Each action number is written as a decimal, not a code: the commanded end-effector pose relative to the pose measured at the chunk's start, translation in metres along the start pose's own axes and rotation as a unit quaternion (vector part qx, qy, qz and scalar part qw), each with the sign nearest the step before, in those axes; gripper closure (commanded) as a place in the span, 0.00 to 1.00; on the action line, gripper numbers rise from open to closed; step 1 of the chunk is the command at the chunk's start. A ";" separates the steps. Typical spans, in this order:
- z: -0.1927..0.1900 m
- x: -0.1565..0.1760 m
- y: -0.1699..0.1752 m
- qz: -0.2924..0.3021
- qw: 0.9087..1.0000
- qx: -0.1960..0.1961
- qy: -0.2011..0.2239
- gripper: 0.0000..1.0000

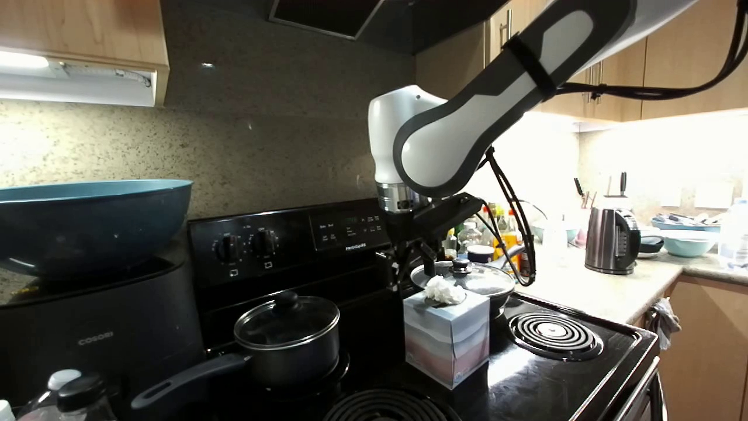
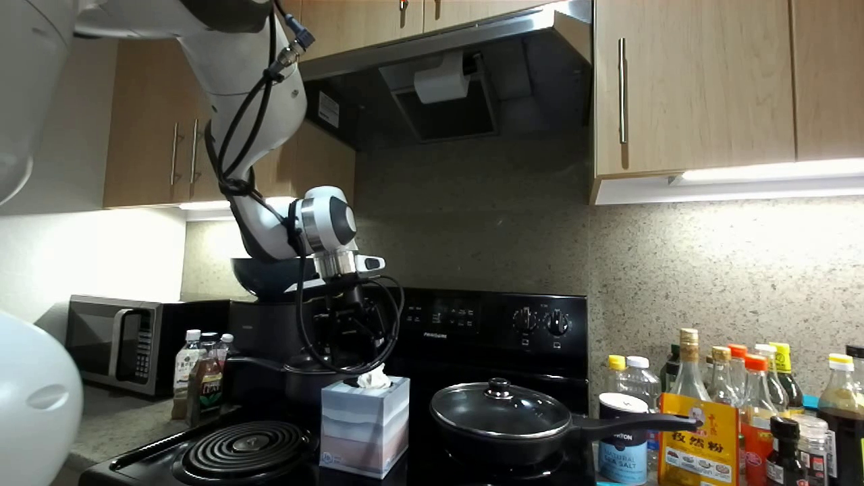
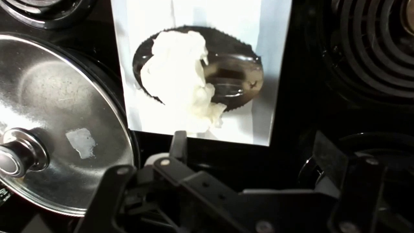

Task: Place the crumpled tissue in the tissue box

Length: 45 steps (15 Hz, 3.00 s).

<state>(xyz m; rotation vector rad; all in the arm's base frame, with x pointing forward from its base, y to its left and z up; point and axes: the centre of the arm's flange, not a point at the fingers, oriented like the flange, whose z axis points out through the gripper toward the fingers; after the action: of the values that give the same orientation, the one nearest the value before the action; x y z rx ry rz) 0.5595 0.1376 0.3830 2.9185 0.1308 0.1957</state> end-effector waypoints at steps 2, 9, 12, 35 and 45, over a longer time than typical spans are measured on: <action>0.009 0.009 0.011 -0.001 1.000 -0.003 -0.015 0.00; 0.012 -0.017 0.014 0.008 0.998 -0.019 -0.056 0.00; 0.012 -0.024 0.011 0.005 0.998 -0.025 -0.062 0.00; 0.001 -0.031 -0.005 -0.014 0.999 -0.033 -0.021 0.00; 0.037 -0.029 -0.007 -0.012 0.997 -0.031 -0.070 0.00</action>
<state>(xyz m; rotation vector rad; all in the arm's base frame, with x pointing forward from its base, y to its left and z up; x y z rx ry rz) 0.5320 0.1374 0.3508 2.8531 0.1471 0.0548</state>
